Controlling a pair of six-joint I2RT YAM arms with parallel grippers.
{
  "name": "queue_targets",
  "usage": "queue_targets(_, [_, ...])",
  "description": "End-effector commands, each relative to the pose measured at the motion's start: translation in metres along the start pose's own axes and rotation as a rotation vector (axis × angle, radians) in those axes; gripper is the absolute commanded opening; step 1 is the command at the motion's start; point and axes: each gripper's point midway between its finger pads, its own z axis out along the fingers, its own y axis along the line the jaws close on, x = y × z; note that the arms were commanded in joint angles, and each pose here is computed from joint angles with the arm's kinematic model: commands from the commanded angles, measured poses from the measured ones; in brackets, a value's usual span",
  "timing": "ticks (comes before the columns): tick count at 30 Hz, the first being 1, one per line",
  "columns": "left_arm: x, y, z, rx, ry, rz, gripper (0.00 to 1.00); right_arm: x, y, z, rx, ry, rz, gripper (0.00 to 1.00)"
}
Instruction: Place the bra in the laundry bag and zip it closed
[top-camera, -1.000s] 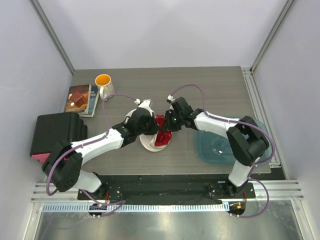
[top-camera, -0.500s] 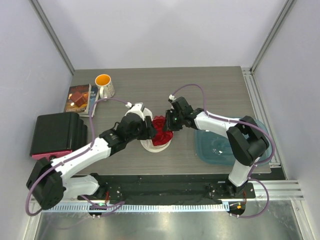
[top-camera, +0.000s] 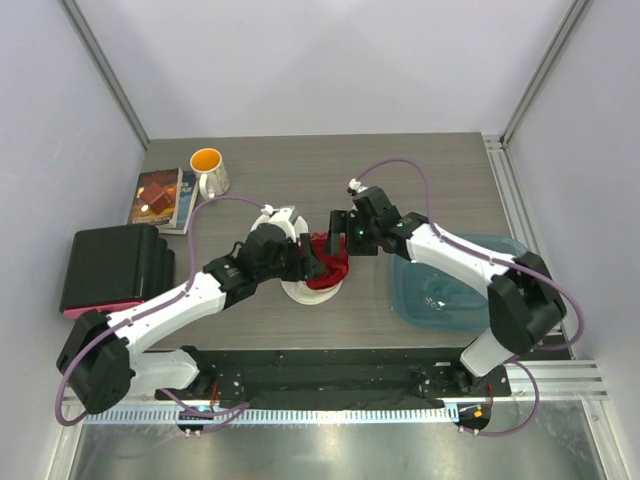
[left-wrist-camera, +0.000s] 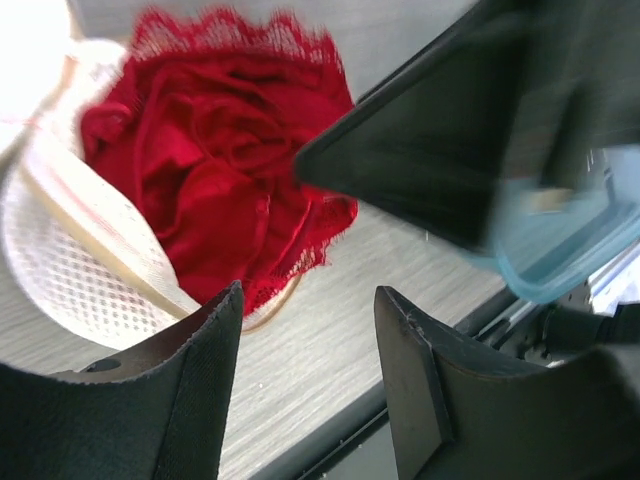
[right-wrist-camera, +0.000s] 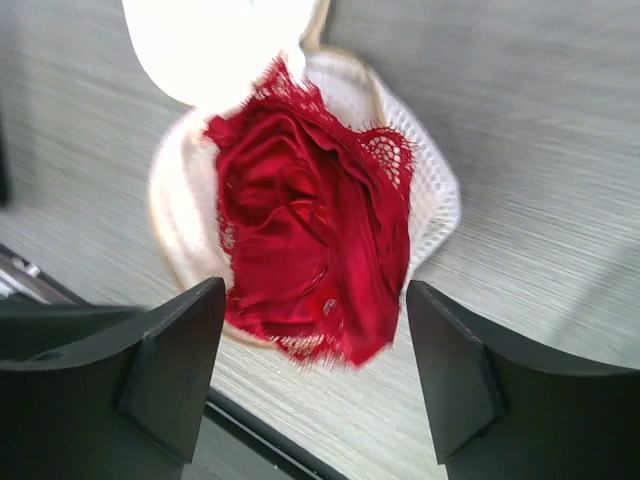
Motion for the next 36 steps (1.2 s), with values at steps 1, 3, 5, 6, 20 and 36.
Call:
queue_targets(1, [-0.007, -0.036, 0.008, 0.1, 0.006, 0.026, 0.57, -0.025, -0.014, -0.041, 0.097, -0.136, 0.008, 0.8])
queue_targets(3, [-0.014, -0.041, 0.013, 0.065, -0.018, 0.04, 0.58, -0.031, -0.038, -0.049, 0.182, -0.175, 0.042, 0.8])
queue_targets(5, [-0.014, -0.033, 0.023, -0.048, -0.049, 0.078, 0.6, -0.039, -0.063, -0.062, 0.229, -0.215, 0.105, 0.8])
queue_targets(6, [-0.021, -0.039, 0.025, -0.062, -0.065, 0.09, 0.61, -0.041, -0.069, -0.068, 0.239, -0.231, 0.126, 0.8])
queue_targets(20, [-0.016, -0.028, 0.076, -0.451, -0.015, 0.14, 0.77, -0.046, -0.095, -0.111, 0.317, -0.324, 0.136, 0.8])
queue_targets(36, [-0.001, -0.017, 0.113, -0.528, 0.04, 0.13, 0.58, -0.039, -0.101, -0.12, 0.338, -0.34, 0.12, 0.8])
